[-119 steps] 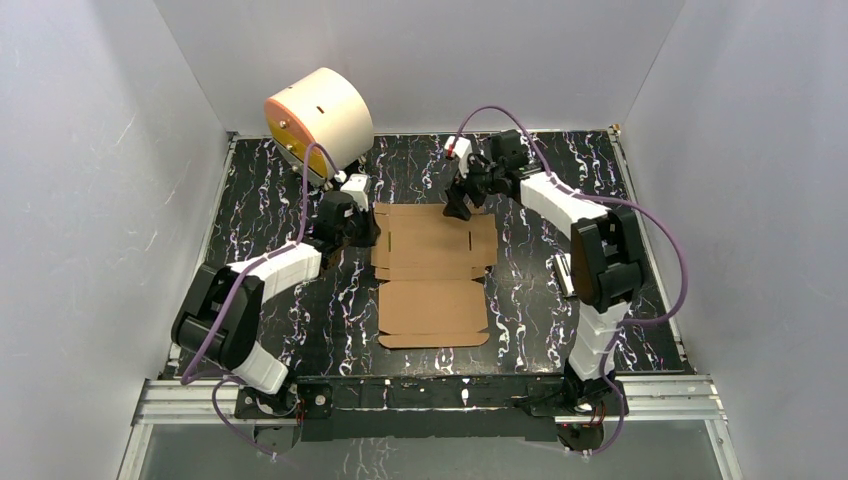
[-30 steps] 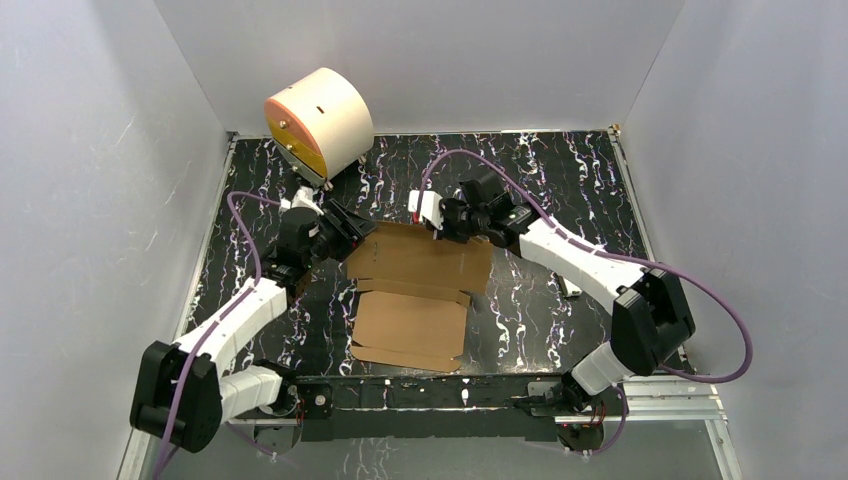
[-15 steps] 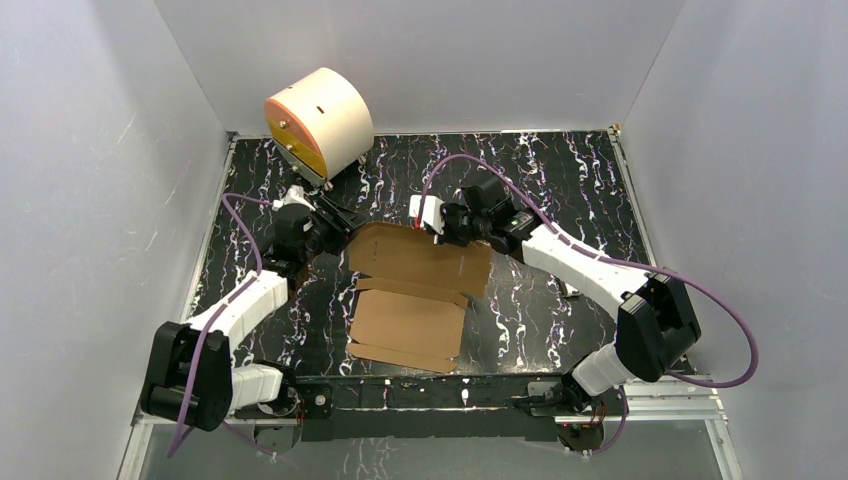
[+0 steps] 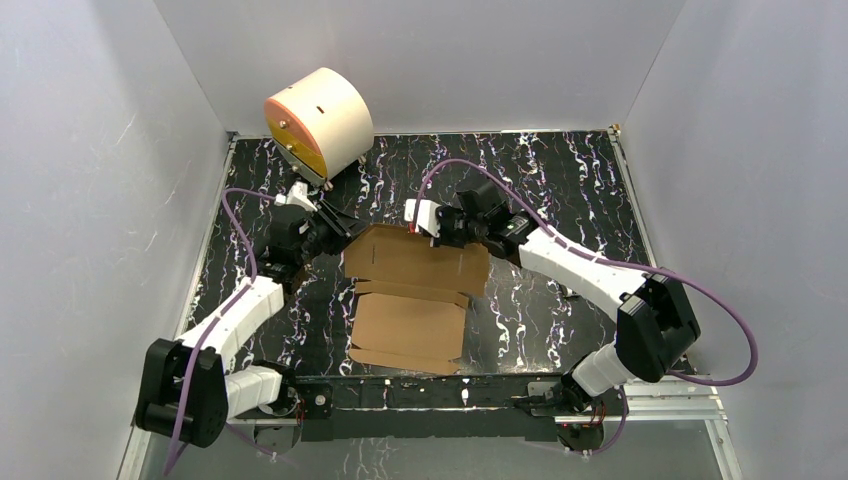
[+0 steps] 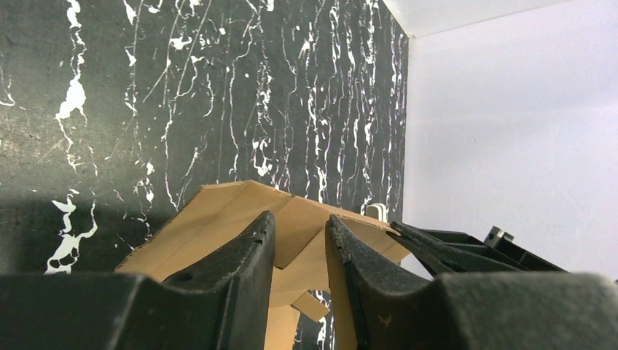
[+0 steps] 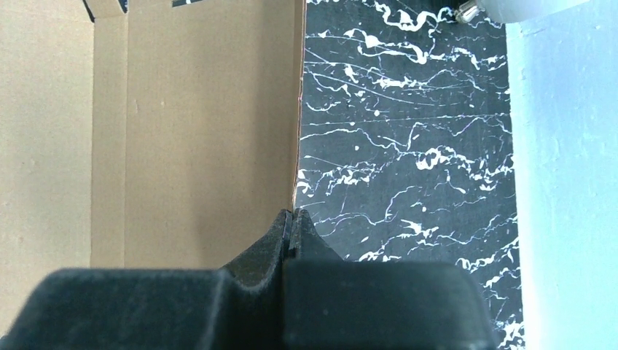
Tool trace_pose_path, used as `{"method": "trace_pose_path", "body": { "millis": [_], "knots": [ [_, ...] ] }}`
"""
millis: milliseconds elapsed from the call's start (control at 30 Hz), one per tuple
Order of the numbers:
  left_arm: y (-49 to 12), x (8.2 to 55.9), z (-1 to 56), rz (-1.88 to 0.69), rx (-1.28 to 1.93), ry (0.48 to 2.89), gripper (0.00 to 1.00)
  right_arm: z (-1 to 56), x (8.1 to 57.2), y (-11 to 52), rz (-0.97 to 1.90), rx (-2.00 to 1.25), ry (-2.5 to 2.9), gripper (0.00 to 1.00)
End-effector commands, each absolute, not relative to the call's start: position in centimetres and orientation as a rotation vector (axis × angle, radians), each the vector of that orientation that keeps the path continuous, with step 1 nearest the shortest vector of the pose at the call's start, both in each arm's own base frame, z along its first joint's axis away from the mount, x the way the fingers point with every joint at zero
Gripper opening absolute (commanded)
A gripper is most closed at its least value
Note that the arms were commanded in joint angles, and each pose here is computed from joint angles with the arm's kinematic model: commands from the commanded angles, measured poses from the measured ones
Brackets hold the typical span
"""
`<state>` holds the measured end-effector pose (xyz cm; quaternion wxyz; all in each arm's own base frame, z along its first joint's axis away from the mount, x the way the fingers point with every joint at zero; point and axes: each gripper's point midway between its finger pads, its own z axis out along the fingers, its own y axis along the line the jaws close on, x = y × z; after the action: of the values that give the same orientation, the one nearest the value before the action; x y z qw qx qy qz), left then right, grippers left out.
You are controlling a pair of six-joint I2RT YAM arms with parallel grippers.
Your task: Fold the paper box
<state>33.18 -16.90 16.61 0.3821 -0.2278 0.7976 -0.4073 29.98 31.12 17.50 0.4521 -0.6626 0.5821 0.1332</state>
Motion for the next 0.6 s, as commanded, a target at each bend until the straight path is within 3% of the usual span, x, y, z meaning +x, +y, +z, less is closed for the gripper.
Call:
{"method": "trace_pose_path", "body": {
  "millis": [0, 400, 567],
  "knots": [
    [-17.2, 31.8, 17.9, -1.076, -0.504, 2.029, 0.29, 20.3, 31.5, 32.6, 0.24, -1.596, 1.325, 0.0],
    [-18.0, 32.0, 15.9, -1.085, -0.456, 2.096, 0.3, 20.8, 32.2, 33.9, 0.009, -1.692, 1.121, 0.0],
    [-15.9, 32.9, 15.2, -0.894, -0.459, 2.114, 0.33, 20.8, 32.2, 34.0, -0.116, -1.755, 0.998, 0.0]
  ]
}}
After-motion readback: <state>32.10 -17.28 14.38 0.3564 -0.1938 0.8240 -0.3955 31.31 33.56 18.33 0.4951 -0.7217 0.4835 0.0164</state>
